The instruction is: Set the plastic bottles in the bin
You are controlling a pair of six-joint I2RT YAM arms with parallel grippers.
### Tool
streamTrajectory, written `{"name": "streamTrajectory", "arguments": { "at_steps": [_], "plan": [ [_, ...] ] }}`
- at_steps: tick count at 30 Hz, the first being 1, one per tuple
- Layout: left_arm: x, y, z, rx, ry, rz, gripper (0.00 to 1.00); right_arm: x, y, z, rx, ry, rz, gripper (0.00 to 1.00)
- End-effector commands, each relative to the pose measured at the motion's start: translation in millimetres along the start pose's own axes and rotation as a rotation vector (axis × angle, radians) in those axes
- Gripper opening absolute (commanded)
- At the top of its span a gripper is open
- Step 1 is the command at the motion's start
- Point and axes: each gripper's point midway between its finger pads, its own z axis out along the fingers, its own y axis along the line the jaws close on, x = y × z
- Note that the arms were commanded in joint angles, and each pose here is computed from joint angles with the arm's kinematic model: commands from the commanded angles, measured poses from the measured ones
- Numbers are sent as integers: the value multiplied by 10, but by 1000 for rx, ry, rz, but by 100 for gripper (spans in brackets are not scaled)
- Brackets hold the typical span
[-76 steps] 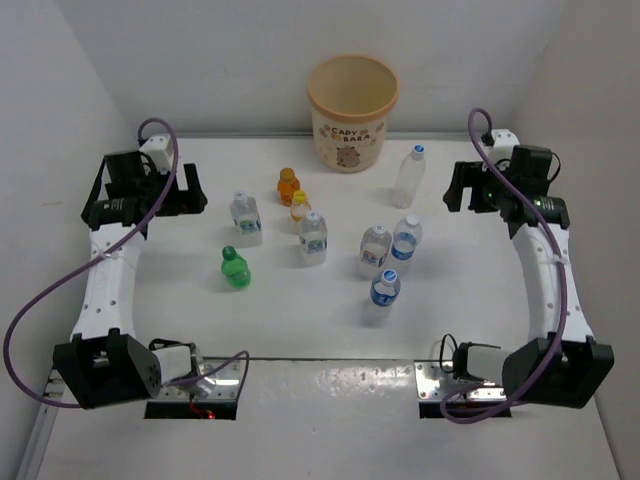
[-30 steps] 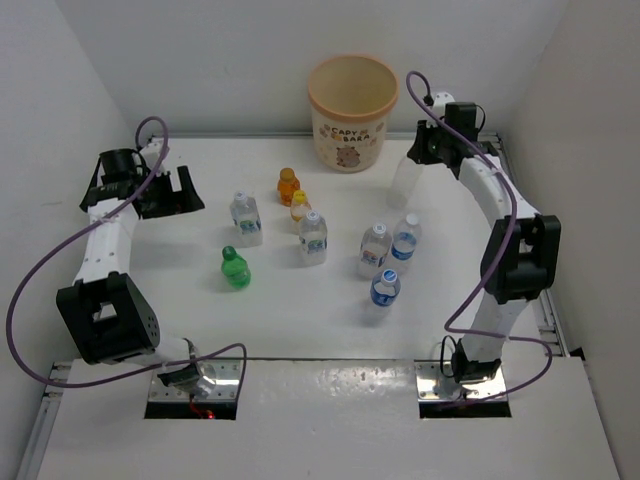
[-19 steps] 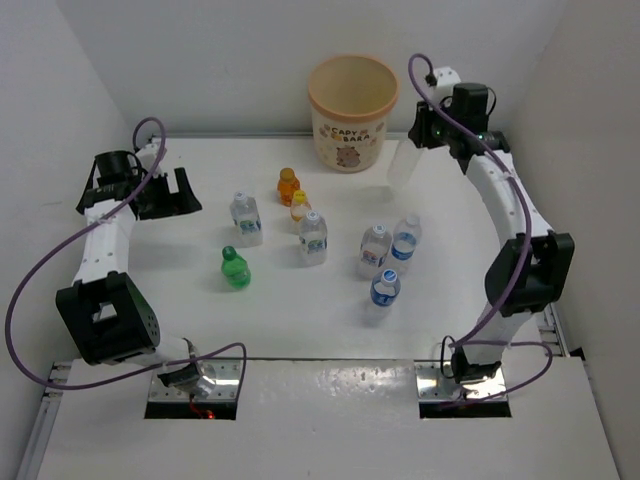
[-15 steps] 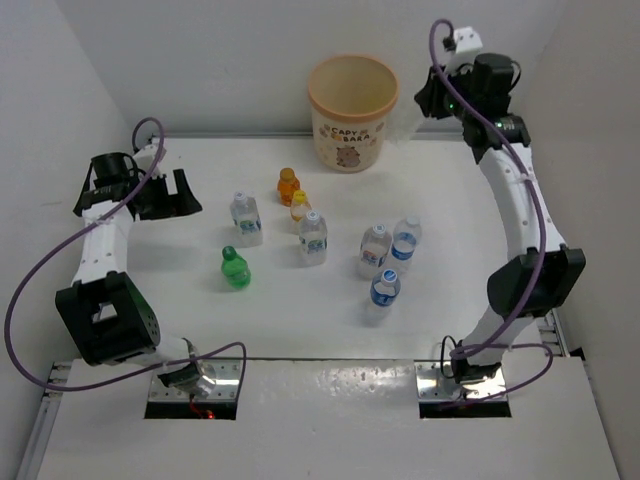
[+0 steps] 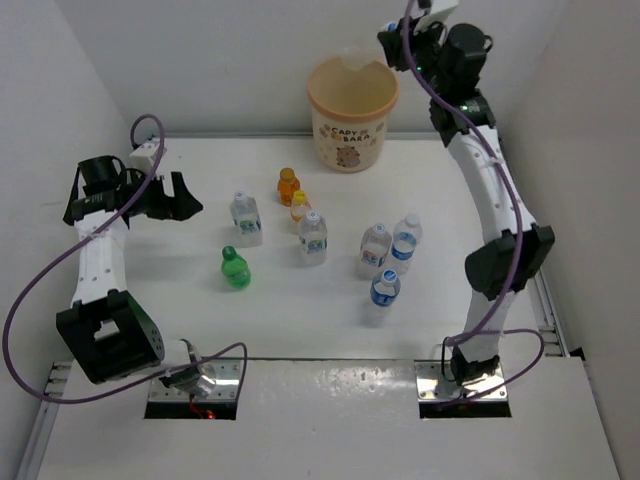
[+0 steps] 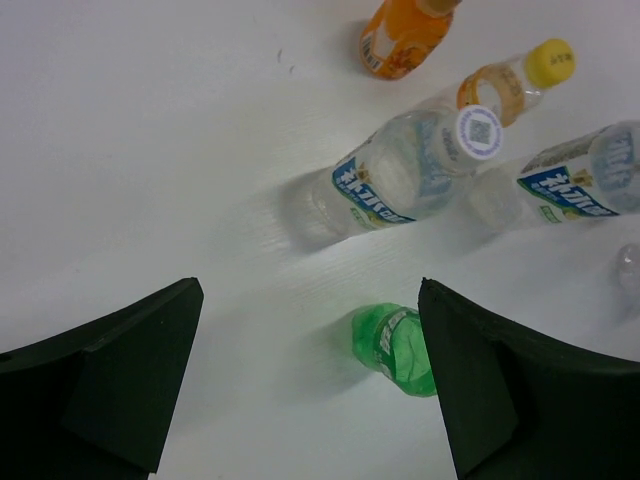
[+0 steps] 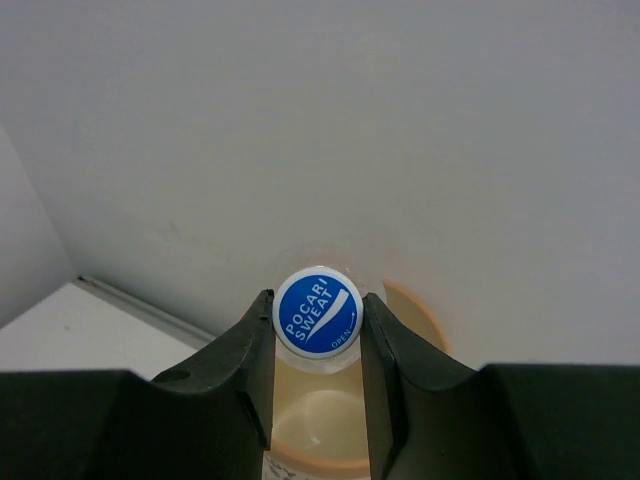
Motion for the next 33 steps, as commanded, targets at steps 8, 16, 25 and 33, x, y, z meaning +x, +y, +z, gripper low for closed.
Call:
{"name": "streamTrajectory", "arguments": {
  "at_steps": [8,16,25,33],
  "plan": [
    [-122,-675,-309,262,-196,351,94,1301,-62,434,64,169,-37,74],
    [-200,-702,37,301,-207,425,92,1235,24,90,34,262,114,89],
    [-264,-773,499,344,-200,458,92,688,61,-624,-11,281,216,90],
    [-279,-858,792,397,-202,449,90,802,-167,-1304,30,387,250,91]
  ]
}}
